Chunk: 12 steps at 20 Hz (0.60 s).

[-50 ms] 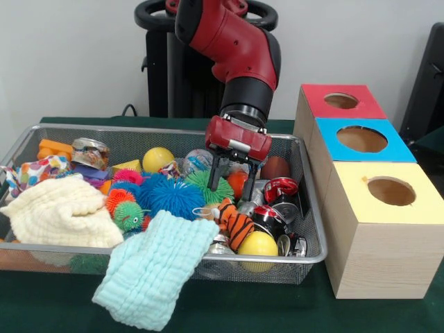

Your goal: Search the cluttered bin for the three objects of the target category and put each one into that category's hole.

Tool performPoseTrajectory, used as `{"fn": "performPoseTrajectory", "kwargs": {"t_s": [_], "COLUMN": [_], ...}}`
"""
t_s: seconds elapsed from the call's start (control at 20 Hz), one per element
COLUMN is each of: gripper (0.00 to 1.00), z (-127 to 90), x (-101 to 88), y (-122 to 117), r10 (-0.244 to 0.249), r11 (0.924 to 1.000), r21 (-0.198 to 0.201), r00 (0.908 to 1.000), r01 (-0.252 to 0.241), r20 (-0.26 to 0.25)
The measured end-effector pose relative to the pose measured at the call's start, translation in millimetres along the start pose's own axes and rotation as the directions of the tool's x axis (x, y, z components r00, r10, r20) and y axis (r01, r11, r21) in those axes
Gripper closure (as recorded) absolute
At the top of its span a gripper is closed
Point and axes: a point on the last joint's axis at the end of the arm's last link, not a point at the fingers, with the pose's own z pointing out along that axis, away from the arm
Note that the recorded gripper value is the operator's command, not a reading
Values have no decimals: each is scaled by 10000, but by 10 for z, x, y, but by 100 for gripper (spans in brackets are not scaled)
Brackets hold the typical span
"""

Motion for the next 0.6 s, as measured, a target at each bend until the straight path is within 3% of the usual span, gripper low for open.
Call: {"fn": "performPoseTrajectory", "kwargs": {"t_s": [0.35, 0.6], "gripper": [0, 0], "z": [92, 188], "x": [175, 159], "y": [-76, -125], "r10": [263, 375], "r11": [9994, 9987], "r21": [266, 384], "r00": [9948, 9926], "r01": [-238, -333], "r20": [-983, -1159]}}
